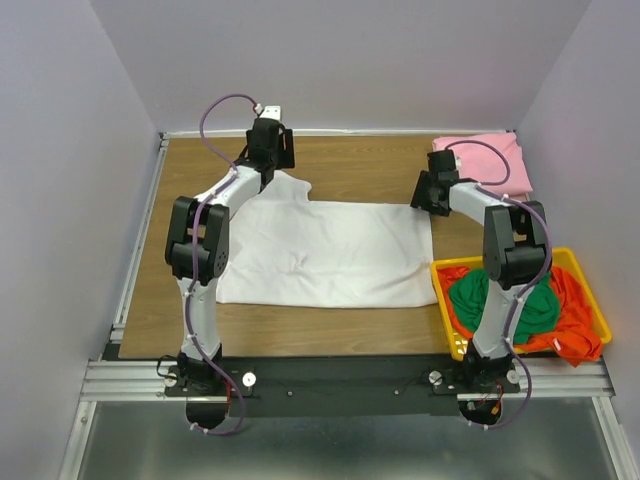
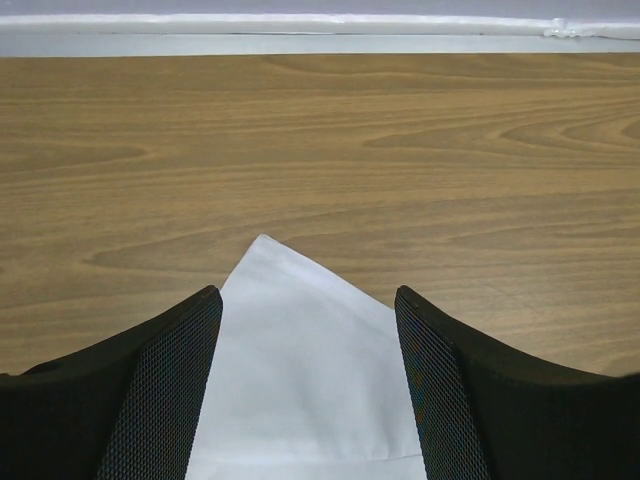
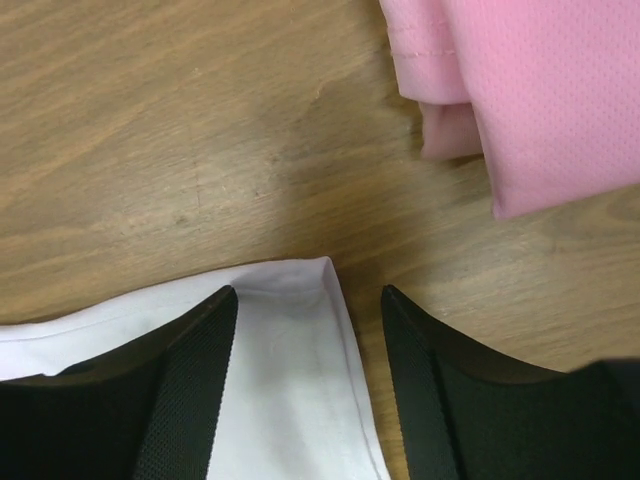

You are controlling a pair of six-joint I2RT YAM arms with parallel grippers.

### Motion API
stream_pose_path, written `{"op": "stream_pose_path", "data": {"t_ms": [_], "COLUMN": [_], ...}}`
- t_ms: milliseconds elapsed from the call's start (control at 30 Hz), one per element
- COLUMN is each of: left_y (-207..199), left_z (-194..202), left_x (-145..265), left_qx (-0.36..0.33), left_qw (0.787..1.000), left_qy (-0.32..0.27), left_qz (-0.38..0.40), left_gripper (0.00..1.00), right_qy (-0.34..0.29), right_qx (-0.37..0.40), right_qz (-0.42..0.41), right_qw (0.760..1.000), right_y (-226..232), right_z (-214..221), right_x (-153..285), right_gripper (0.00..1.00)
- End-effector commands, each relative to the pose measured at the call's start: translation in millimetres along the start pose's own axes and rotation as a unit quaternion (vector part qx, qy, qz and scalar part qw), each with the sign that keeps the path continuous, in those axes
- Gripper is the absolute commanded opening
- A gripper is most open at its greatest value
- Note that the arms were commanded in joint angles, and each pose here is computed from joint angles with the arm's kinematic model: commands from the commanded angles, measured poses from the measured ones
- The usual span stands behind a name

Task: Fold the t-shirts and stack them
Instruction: Fold the tshirt

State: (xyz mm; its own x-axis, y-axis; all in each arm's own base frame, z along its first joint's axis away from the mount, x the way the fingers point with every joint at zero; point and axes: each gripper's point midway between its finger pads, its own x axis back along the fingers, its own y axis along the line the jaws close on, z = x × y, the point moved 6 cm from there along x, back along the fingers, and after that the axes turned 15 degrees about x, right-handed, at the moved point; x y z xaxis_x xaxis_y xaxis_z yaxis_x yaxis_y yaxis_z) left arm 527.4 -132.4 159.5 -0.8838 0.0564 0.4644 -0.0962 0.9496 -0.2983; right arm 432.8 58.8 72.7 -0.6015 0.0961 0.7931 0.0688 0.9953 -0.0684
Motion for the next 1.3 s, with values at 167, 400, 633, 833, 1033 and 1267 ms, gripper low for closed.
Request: {"op": "stream_pose_path", "data": {"t_ms": [167, 400, 633, 833, 1033, 1267], "left_y": [18, 23, 30, 29, 33, 33], "left_z": [16, 16, 22, 20, 25, 27], "left_x": [-27, -45, -64, -72, -83, -86], "left_qx": [-0.023, -0.019, -0.012, -0.005, 0.003, 0.014], "left_qw": [0.998, 0.998, 0.996, 0.996, 0.994, 0.991], "left_qy": [0.046, 0.055, 0.073, 0.068, 0.088, 0.102], "left_qz": [-0.026, -0.037, -0.049, -0.052, -0.069, -0.086], "left_gripper": [0.77, 0.75, 0.72, 0.7, 0.66, 0.75], "right_qy": [0.015, 0.02, 0.023, 0.023, 0.024, 0.025], "right_qx": [0.009, 0.016, 0.018, 0.018, 0.02, 0.021], "right_qz": [-0.015, -0.015, -0.019, -0.023, -0.027, -0.029], "right_qw": [1.0, 1.0, 0.999, 0.999, 0.999, 0.999], "right_y": [0, -1, 0, 0, 2, 2], "right_z": [3, 7, 10, 10, 11, 12], "right_x": [-11, -13, -12, -11, -11, -12], "right_gripper": [0.54, 0.36, 0.21, 0.2, 0.2, 0.19]}}
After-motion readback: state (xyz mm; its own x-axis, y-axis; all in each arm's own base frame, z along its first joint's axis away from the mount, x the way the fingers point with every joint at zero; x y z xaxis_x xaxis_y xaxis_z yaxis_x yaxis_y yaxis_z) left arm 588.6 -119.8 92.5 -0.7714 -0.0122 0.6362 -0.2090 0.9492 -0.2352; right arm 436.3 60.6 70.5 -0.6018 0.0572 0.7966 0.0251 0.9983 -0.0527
